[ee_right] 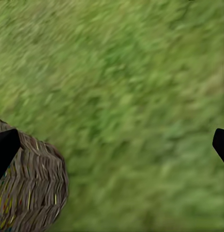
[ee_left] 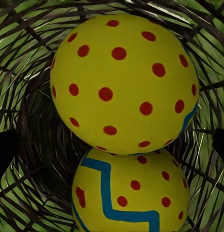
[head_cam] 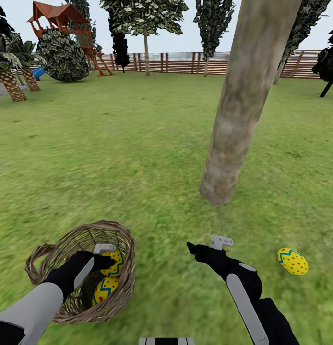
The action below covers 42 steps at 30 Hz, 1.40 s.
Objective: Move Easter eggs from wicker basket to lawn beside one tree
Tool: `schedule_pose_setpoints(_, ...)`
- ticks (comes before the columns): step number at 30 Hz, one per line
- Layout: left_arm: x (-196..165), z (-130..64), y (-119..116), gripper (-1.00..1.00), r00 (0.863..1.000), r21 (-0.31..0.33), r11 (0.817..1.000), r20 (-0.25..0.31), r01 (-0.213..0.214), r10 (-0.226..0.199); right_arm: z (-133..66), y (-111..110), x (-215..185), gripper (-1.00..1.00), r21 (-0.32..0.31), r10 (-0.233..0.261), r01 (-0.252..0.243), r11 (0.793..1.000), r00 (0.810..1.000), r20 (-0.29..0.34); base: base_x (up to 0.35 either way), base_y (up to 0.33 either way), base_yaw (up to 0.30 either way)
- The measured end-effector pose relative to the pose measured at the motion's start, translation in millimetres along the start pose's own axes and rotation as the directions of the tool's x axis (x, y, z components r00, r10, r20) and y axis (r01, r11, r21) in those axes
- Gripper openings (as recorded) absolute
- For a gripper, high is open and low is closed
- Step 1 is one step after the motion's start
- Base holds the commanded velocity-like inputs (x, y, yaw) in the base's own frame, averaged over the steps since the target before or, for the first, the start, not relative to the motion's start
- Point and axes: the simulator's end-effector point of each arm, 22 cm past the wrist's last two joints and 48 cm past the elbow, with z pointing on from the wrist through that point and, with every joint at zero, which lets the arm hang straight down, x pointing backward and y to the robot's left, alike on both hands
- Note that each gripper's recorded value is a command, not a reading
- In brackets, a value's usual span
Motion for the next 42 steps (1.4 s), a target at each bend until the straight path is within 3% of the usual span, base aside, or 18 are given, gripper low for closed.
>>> schedule_pose_setpoints(9,-21.0,-3.3,-0.1,1.00,0.999,0.000,1.000,0.052,0.001,-0.001,-0.1,-0.8,-0.4,1.00,0.001,0.001,-0.001,1.000,1.000,0.001,0.000,0.000,0.000)
schedule_pose_setpoints(17,-22.6,9.1,1.0,1.00,0.998,-0.002,1.000,0.060,0.000,0.000,10.0,-7.6,13.4,1.00,0.010,0.011,-0.010,1.000,1.000,-0.029,0.000,0.000,0.000)
schedule_pose_setpoints(27,-28.4,8.6,1.3,1.00,0.996,-0.002,1.000,0.084,0.000,0.000,9.9,-7.6,13.4,1.00,0.010,0.011,-0.010,1.000,1.000,-0.029,0.000,0.000,0.000)
schedule_pose_setpoints(34,-17.0,21.5,1.1,1.00,0.998,-0.001,1.000,0.062,0.000,0.000,18.3,-13.7,25.9,1.00,0.018,0.018,-0.017,1.000,0.998,-0.057,0.000,0.000,0.000)
schedule_pose_setpoints(42,-17.4,26.8,1.1,1.00,0.997,-0.002,1.000,0.079,-0.001,0.001,21.8,-16.2,31.3,1.00,0.022,0.022,-0.020,1.000,0.997,-0.068,0.000,0.000,0.000)
